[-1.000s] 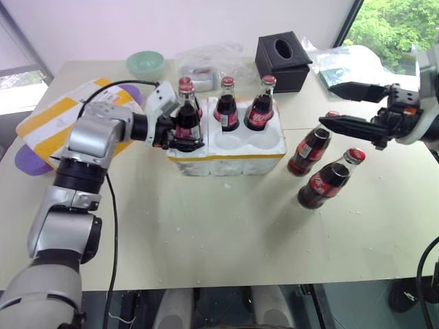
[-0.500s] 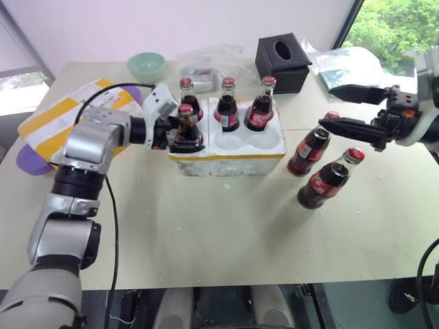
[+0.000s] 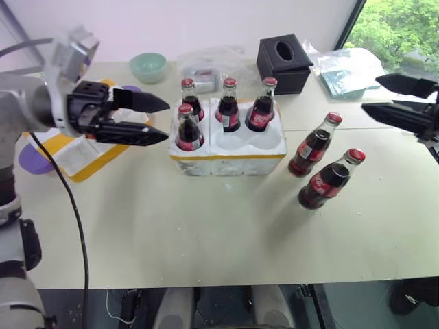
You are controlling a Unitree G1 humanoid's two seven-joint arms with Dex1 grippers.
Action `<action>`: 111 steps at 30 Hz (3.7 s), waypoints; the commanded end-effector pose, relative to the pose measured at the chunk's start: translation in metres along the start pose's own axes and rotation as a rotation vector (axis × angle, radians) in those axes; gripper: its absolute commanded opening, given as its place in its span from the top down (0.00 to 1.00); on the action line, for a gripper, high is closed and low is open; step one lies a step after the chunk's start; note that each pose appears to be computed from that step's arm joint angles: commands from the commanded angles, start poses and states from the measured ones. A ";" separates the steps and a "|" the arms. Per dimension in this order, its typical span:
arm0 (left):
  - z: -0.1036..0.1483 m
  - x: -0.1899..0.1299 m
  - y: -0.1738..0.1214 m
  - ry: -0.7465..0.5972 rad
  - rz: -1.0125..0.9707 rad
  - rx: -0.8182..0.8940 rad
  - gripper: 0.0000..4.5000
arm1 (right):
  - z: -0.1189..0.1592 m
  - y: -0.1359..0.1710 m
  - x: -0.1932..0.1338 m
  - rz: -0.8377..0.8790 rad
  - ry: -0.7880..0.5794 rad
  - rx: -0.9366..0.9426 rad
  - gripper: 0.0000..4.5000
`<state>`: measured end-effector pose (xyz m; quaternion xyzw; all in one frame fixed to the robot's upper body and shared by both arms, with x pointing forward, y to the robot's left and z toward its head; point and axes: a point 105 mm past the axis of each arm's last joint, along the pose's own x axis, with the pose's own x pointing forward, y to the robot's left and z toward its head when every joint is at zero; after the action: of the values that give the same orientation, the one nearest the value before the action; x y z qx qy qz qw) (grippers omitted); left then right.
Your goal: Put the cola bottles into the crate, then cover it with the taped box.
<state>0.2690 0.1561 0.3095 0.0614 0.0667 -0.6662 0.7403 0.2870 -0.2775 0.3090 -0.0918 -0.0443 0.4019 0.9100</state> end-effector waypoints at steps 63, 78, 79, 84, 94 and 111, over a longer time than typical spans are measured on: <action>-0.024 0.023 0.013 0.046 0.075 0.084 0.00 | -0.064 0.072 0.014 -0.017 -0.076 0.241 0.41; -0.025 0.015 0.014 0.034 0.158 0.106 0.00 | 0.013 0.085 0.141 0.255 -0.214 0.043 0.41; -0.025 0.015 0.013 0.035 0.164 0.108 0.00 | 0.012 0.086 0.148 0.259 -0.209 0.032 0.41; -0.026 0.010 0.010 0.027 0.204 0.107 0.00 | -0.002 0.090 0.175 0.277 -0.171 0.009 0.41; -0.027 0.008 0.005 0.011 0.247 0.098 0.00 | -0.046 0.102 0.197 0.320 -0.052 -0.009 0.41; -0.023 0.013 0.007 -0.007 0.248 0.100 0.00 | -0.085 0.100 0.229 0.271 0.077 0.068 0.01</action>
<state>0.2801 0.1502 0.2741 0.0940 0.0415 -0.5695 0.8155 0.3853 -0.0534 0.2009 -0.0851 0.0308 0.5160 0.8518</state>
